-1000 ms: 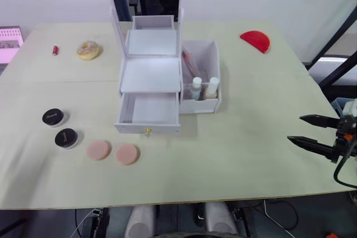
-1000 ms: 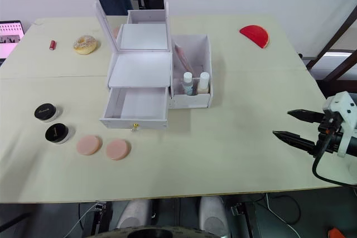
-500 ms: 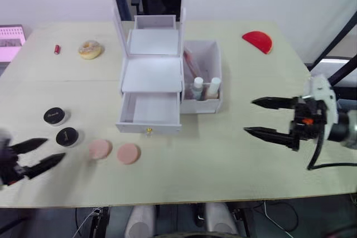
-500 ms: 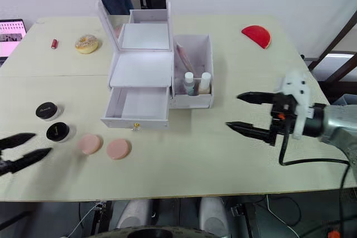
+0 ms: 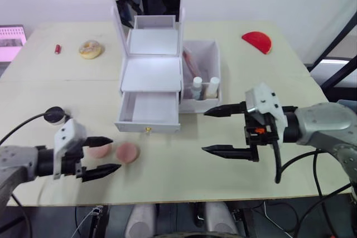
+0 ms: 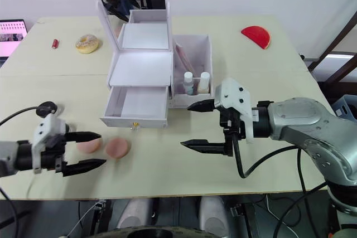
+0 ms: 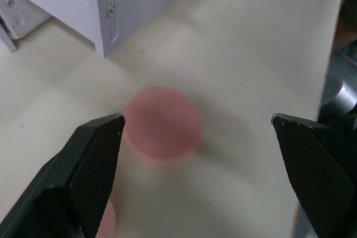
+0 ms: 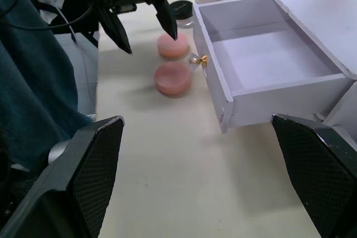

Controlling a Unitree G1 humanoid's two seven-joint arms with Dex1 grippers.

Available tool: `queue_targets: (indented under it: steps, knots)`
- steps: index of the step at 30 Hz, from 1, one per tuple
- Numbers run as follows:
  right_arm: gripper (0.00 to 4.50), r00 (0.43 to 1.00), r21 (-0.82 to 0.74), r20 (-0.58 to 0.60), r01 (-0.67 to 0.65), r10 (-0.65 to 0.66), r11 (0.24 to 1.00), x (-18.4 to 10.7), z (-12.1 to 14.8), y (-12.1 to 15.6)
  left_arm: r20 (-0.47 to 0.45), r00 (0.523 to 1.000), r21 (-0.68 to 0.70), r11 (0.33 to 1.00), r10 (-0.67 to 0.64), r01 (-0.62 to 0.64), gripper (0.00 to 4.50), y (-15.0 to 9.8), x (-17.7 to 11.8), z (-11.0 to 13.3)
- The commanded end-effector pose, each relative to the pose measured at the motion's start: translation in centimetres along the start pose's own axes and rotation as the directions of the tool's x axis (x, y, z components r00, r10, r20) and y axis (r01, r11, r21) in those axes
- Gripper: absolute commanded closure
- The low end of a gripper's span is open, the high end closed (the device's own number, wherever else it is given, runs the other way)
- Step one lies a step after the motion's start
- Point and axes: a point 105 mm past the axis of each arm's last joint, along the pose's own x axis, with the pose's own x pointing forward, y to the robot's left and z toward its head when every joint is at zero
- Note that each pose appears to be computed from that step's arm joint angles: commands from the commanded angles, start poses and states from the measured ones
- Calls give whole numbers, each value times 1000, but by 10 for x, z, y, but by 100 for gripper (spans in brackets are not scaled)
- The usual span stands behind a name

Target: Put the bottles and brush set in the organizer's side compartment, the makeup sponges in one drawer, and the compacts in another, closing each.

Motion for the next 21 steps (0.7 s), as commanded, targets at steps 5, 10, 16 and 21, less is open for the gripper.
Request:
queue_targets:
  steps: [5, 10, 16, 21]
  knots:
    - [0, 998, -27, 5, 65, -65, 998, -1, 1, -1, -68, 997, 106, 993, -40, 47, 8, 11, 19, -11]
    - [0, 995, -20, 11, 95, -95, 995, -2, 1, -2, -69, 997, 102, 993, -45, 52, 8, 12, 24, -16]
    - [0, 993, -13, 6, 116, -116, 993, -4, -2, -4, -54, 998, 93, 995, -42, 47, 8, 8, 35, -24]
    - [0, 993, -14, 6, 114, -114, 993, -4, -1, -5, -80, 996, 75, 997, -30, 36, 8, 8, 38, -40]
